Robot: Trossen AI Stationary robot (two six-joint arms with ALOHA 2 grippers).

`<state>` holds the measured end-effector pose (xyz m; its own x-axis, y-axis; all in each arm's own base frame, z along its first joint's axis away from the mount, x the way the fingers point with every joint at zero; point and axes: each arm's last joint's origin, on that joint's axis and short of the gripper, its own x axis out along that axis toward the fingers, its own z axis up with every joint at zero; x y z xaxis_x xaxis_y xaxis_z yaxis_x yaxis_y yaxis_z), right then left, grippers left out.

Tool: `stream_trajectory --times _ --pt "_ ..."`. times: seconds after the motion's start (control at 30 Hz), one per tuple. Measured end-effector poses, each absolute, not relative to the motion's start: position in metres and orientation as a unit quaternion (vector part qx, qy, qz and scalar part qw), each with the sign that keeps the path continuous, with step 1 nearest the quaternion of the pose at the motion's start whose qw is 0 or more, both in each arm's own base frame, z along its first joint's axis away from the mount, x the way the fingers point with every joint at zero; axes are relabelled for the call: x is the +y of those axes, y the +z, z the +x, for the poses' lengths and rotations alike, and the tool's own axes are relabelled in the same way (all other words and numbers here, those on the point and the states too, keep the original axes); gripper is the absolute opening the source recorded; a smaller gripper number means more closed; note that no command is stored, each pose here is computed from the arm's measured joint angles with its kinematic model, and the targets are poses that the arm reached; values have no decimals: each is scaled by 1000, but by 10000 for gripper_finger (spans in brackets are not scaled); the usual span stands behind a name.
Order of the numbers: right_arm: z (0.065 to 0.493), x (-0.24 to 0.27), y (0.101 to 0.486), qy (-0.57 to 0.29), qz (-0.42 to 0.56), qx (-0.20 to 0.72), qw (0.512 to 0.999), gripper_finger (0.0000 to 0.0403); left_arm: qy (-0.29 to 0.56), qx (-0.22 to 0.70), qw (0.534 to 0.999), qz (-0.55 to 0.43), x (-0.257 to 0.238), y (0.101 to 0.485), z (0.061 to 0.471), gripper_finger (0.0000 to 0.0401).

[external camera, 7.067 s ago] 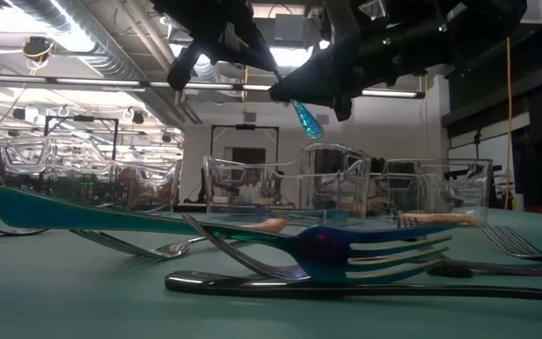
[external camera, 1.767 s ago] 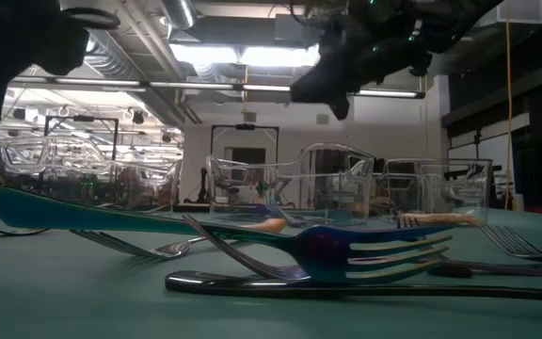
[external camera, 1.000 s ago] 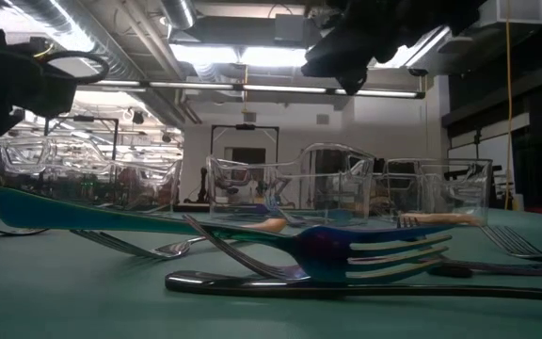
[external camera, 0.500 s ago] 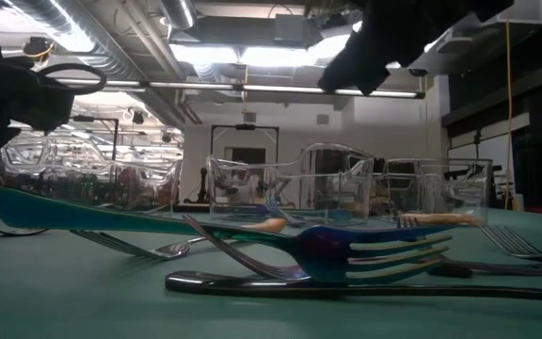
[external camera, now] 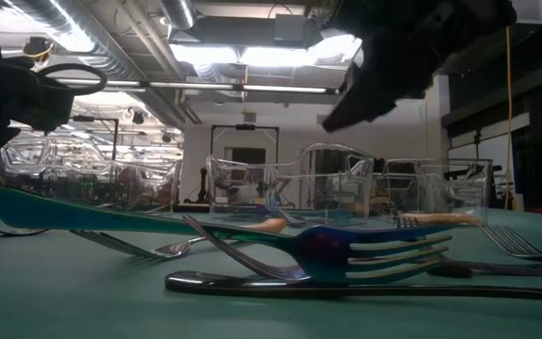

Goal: Sort silverware by color (type)
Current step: Put the black fork into the left transparent bin

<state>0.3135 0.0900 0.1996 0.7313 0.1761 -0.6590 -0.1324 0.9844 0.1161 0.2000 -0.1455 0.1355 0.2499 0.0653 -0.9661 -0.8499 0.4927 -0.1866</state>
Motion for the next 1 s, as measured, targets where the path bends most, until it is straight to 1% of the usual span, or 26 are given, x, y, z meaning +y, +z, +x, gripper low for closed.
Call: stream_trajectory --times 0.17,0.43,0.5,0.73,1.0 --pt "317 91 189 80 28 373 924 81 331 516 693 -380 -146 135 200 86" --pt "317 91 188 80 27 374 923 81 334 518 692 -376 -145 135 199 18" --pt "317 91 188 80 27 374 923 81 334 518 692 -376 -145 135 199 8" --pt "317 91 188 80 27 375 923 81 333 518 692 -377 -147 138 201 9" --pt "317 91 188 80 27 375 923 81 286 507 710 -395 -161 162 220 6"
